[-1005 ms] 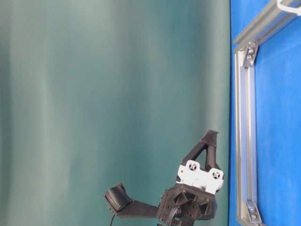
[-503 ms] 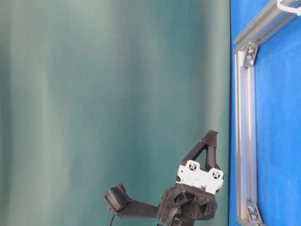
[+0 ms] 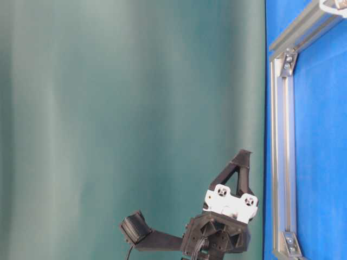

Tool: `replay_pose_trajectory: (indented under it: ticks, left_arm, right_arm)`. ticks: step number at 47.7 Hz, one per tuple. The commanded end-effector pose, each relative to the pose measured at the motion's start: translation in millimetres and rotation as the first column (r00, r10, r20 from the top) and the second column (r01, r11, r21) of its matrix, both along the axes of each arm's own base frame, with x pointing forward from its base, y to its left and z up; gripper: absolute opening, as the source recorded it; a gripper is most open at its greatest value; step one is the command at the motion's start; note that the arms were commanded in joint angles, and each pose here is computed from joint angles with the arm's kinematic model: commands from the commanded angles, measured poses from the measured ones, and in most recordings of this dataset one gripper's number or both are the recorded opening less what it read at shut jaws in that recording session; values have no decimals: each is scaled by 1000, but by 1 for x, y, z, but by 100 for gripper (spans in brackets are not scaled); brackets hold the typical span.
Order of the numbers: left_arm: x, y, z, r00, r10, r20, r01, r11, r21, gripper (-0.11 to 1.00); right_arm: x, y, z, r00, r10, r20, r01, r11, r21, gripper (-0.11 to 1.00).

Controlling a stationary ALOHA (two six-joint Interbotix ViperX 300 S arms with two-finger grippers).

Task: Insert the wire through the string loop located on the right side.
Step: 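Push the cable tip leftward into the white zip-tie loop with the right gripper, then advance the right gripper left, feeding the cable through the loop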

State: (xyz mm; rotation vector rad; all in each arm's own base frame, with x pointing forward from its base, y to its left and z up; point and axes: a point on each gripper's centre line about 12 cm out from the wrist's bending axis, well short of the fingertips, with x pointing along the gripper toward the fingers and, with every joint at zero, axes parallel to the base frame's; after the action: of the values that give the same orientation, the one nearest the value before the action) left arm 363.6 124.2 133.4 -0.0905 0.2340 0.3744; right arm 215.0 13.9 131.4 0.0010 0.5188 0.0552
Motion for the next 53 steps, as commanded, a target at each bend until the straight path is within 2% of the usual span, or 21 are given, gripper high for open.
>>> replay_pose_trajectory:
  ticks: [1, 24, 53]
  left_arm:
    - [1, 1, 15, 999, -1, 44, 0, 1000, 18, 0]
    - [1, 1, 15, 999, 1, 46, -1, 1000, 18, 0]
    - [4, -8, 15, 999, -23, 49, 22, 1000, 14, 0]
  right_arm:
    - [13, 0, 5, 1000, -4, 24, 4, 1000, 3, -3]
    - [69, 5, -3, 1000, 1, 6, -1, 1000, -1, -3]
    - [68, 6, -6, 1000, 5, -3, -5, 1000, -1, -3]
